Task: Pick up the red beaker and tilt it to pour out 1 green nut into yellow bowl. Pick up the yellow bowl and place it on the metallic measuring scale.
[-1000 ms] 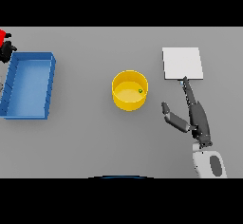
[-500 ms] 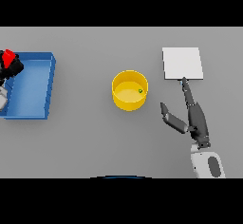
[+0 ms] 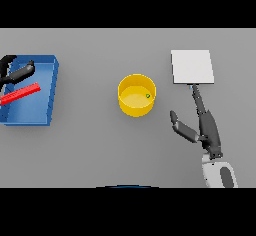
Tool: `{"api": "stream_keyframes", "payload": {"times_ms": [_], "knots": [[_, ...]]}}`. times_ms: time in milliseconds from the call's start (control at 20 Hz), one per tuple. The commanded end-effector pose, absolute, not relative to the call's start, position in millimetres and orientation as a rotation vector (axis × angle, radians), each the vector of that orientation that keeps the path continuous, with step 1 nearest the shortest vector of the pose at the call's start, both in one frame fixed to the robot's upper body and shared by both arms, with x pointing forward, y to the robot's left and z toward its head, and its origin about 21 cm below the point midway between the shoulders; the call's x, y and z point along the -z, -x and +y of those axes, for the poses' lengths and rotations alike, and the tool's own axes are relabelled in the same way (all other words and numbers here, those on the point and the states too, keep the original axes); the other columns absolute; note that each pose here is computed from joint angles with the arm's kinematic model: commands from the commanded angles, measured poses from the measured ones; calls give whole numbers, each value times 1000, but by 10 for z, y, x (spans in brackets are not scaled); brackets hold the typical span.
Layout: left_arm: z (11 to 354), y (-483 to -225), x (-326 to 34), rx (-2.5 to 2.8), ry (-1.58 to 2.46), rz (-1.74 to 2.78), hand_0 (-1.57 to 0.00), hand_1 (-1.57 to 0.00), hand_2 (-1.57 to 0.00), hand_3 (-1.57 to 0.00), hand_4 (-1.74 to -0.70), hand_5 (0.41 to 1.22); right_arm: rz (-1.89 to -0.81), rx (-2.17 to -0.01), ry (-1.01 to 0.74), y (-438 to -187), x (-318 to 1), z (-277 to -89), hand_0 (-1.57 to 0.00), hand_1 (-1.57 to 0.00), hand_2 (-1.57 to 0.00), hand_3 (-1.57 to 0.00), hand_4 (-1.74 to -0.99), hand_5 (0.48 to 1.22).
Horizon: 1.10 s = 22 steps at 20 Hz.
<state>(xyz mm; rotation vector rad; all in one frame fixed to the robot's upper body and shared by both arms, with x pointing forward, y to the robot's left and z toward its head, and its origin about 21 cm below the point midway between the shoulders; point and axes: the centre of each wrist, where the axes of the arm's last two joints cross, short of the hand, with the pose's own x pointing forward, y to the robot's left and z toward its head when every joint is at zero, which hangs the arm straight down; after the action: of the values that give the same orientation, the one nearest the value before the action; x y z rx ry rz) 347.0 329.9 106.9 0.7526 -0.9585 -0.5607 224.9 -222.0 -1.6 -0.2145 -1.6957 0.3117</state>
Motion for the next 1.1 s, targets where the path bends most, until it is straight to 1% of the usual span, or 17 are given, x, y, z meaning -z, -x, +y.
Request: {"api": "stream_keyframes", "payload": {"times_ms": [0, 100, 250, 300, 400, 450, 550, 600, 700, 750, 850, 900, 950, 1050], "knots": [[3285, -3501, -1083, 565, -751, -963, -195, -158, -160, -151, -802, 679, -1695, -307, 201, -2263, -7, -2174, 1, 1, 1, 1, -1188, 668], [3308, -3514, -1110, 542, -754, -997, -124, -100, -102, -96, -791, 674, -1684, -308, 218, -2257, 14, -2182, 1, 1, 1, 1, -1193, 660], [3316, -3521, -1141, 519, -745, -1053, -63, -51, -52, -49, -785, 674, -1685, -363, 264, -2276, -5, -2159, 1, 1, 1, 1, -1203, 660], [3305, -3539, -1147, 515, -743, -1062, -50, -41, -41, -39, -786, 671, -1682, -381, 268, -2282, -29, -2166, 1, 1, 1, 1, -1198, 662], [3269, -3563, -1136, 509, -745, -1082, -32, -26, -26, -24, -780, 679, -1714, -454, 220, -2366, -101, -2138, 1, 1, 1, 1, -1162, 694], [3284, -3568, -1112, 510, -743, -1071, -25, -20, -21, -19, -776, 685, -1722, -521, 211, -2420, -150, -2141, 1, 1, 1, 1, -1180, 708], [3279, -3567, -1102, 510, -732, -1071, -16, -13, -13, -12, -781, 700, -1727, -645, 216, -2499, -264, -2194, 1, 1, 1, 1, -1221, 709], [3255, -3573, -1074, 510, -732, -1062, -12, -10, -10, -9, -786, 704, -1723, -700, 217, -2565, -325, -2172, 1, 1, 1, 1, -1234, 707], [3241, -3580, -1074, 511, -724, -1068, -8, -6, -6, -6, -792, 709, -1673, -844, 275, -2695, -384, -2147, 1, 1, 1, 1, -1268, 691], [3266, -3576, -1089, 506, -732, -1068, -6, -5, -5, -4, -794, 710, -1664, -935, 308, -2746, -440, -2123, 1, 1, 1, 1, -1278, 683], [3301, -3584, -1081, 518, -732, -1060, -3, -3, -3, -2, -795, 708, -1663, -1119, 365, -2844, -548, -2072, 1, 1, 1, 1, -1279, 671], [3267, -3580, -1084, 524, -729, -1063, -3, -2, -2, -2, -795, 708, -1655, -1201, 377, -2897, -597, -2049, 1, 1, 1, 1, -1278, 669], [3267, -3586, -1078, 525, -731, -1060, -2, -1, -1, -1, -793, 712, -1631, -1291, 395, -2958, -627, -1991, 1, 1, 1, 1, -1276, 668], [3264, -3572, -1092, 524, -727, -1074, -1, 0, 0, 0, -794, 719, -1622, -1421, 389, -3026, -664, -1913, 1, 1, 1, 1, -1270, 664]]}}
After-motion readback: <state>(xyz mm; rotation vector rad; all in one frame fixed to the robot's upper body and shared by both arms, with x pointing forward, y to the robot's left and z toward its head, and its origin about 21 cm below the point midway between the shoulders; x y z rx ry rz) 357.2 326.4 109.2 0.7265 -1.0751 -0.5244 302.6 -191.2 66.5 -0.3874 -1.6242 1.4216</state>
